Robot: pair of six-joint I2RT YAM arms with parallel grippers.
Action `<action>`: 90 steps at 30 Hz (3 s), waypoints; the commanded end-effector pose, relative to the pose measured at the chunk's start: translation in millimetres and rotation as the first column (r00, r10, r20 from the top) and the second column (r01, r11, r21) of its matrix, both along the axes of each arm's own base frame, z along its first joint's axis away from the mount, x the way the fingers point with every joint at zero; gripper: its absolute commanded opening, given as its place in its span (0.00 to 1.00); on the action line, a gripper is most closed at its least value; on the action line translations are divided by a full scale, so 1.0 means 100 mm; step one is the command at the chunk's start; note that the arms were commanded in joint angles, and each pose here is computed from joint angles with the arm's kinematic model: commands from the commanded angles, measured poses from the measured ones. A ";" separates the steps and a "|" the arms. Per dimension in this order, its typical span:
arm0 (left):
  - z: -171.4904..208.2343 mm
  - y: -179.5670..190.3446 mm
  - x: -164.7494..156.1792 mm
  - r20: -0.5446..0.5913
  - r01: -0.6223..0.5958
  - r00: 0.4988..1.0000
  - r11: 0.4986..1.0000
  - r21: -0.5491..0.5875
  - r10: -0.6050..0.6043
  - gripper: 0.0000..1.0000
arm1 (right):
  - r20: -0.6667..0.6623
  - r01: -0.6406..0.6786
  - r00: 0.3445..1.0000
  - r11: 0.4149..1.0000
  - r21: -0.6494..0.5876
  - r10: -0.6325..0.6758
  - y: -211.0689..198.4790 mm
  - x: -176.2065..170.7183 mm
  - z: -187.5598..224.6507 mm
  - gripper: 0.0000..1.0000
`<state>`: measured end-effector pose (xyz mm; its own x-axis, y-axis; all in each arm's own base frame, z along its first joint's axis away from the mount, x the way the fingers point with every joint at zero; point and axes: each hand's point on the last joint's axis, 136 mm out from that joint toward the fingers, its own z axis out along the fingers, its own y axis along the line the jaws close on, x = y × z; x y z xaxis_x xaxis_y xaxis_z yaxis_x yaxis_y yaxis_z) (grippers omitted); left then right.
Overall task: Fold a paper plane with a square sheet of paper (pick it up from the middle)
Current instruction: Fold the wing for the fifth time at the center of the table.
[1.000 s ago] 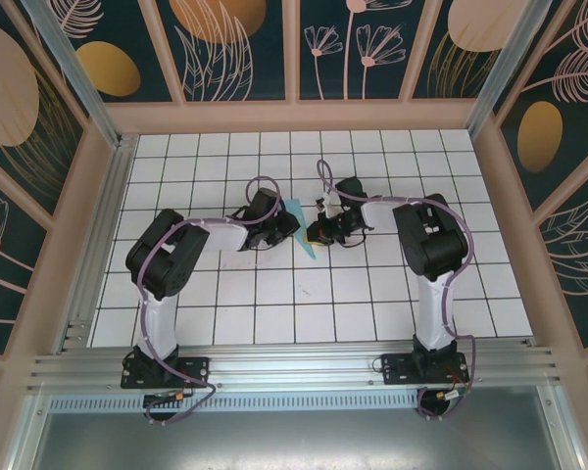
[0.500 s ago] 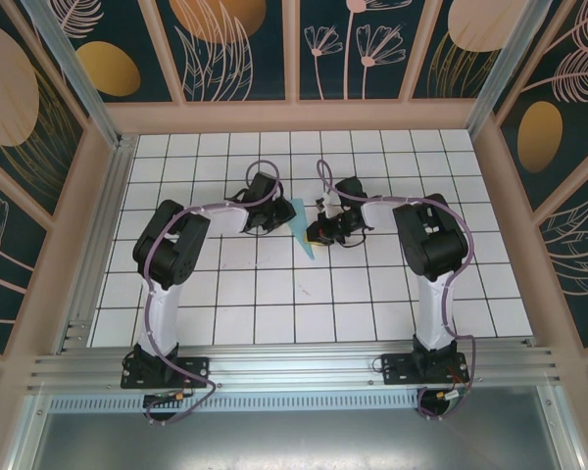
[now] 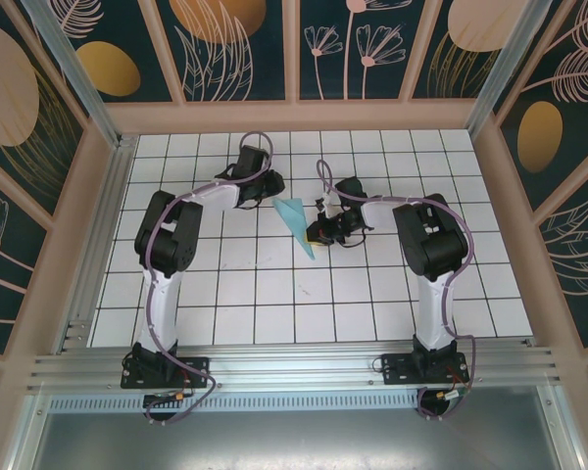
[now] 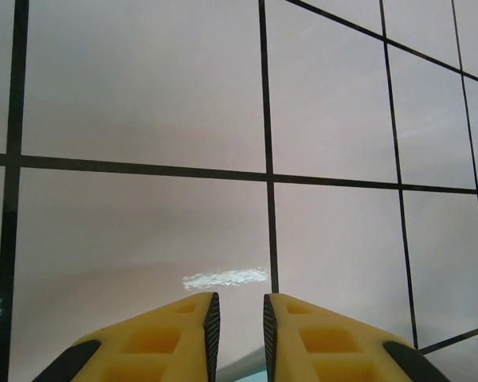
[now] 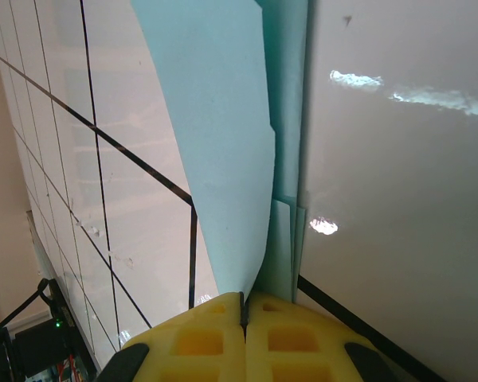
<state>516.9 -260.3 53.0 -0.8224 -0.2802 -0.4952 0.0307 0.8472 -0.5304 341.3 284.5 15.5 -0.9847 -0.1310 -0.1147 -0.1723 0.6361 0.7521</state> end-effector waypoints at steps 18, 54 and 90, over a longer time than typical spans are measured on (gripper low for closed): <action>-0.08 -0.52 -0.93 -0.087 0.154 0.981 0.971 -0.183 -0.172 0.22 | -0.085 -0.013 0.996 0.982 -0.191 -0.004 -0.23 -0.24 -0.59 0.00; -0.68 -0.28 -0.99 -0.266 0.091 0.960 0.996 0.020 -0.083 0.20 | 0.133 0.048 0.991 0.994 -0.097 -0.035 0.07 -0.01 0.31 0.12; -0.71 -0.21 -0.99 -0.272 0.057 0.961 0.997 0.045 -0.042 0.19 | -0.040 -0.002 0.999 0.996 -0.093 -0.002 -0.24 -0.79 0.28 0.10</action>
<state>425.7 -303.8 16.9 -0.9286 -0.1996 -0.3128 0.0147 0.8225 -0.5685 253.6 265.3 20.0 -0.9847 -0.1724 -0.0251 -0.1425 0.7144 0.6850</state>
